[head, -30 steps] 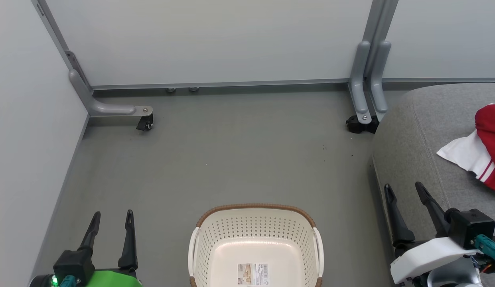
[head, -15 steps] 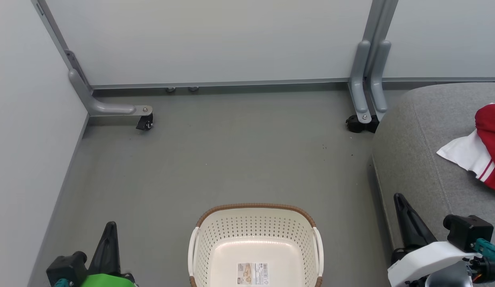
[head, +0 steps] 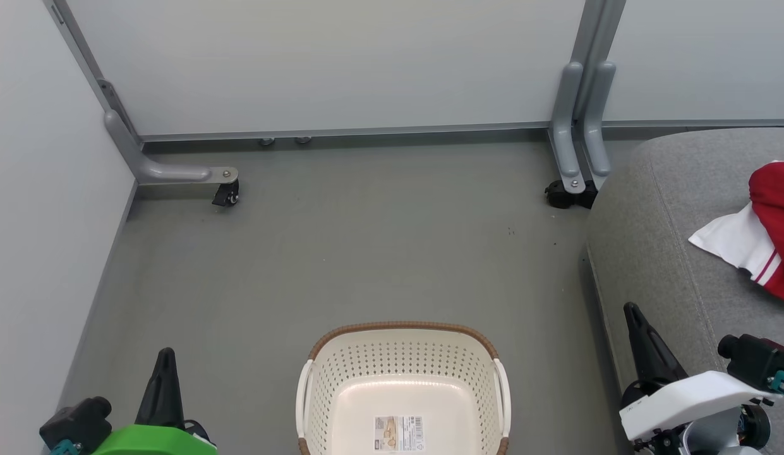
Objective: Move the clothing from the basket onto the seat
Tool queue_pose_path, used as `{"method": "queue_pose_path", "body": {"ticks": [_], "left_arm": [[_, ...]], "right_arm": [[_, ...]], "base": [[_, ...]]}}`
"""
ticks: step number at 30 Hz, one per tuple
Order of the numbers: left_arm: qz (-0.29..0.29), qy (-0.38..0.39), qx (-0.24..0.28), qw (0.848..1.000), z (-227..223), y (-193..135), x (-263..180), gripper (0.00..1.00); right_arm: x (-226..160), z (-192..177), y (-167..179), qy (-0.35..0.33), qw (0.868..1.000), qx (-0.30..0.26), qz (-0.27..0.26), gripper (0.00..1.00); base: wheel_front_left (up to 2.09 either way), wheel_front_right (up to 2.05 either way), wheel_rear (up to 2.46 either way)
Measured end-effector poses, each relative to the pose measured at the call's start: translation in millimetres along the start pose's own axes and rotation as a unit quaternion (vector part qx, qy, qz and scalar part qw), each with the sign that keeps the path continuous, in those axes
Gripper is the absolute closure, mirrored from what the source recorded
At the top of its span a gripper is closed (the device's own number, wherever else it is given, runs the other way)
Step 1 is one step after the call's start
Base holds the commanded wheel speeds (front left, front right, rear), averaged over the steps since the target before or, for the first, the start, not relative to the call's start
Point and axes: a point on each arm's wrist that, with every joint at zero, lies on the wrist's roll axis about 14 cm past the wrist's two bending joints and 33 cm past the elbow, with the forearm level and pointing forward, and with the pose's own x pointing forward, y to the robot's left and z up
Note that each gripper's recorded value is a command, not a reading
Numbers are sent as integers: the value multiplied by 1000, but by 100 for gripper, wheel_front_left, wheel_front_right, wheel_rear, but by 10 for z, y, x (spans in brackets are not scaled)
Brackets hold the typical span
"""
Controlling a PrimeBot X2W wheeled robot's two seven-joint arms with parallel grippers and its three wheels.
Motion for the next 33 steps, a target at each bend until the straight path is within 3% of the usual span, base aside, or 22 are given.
{"method": "queue_pose_path", "body": {"ticks": [14,33], "left_arm": [[6,0,-109,994,56,-22,89,100],[6,2,-230,973,111,-52,180,100]], "right_arm": [[60,18,-64,-7,994,105,-5,100],[132,52,-151,-19,974,225,-13,100]], "base": [[0,0,0],[0,0,0]]}}
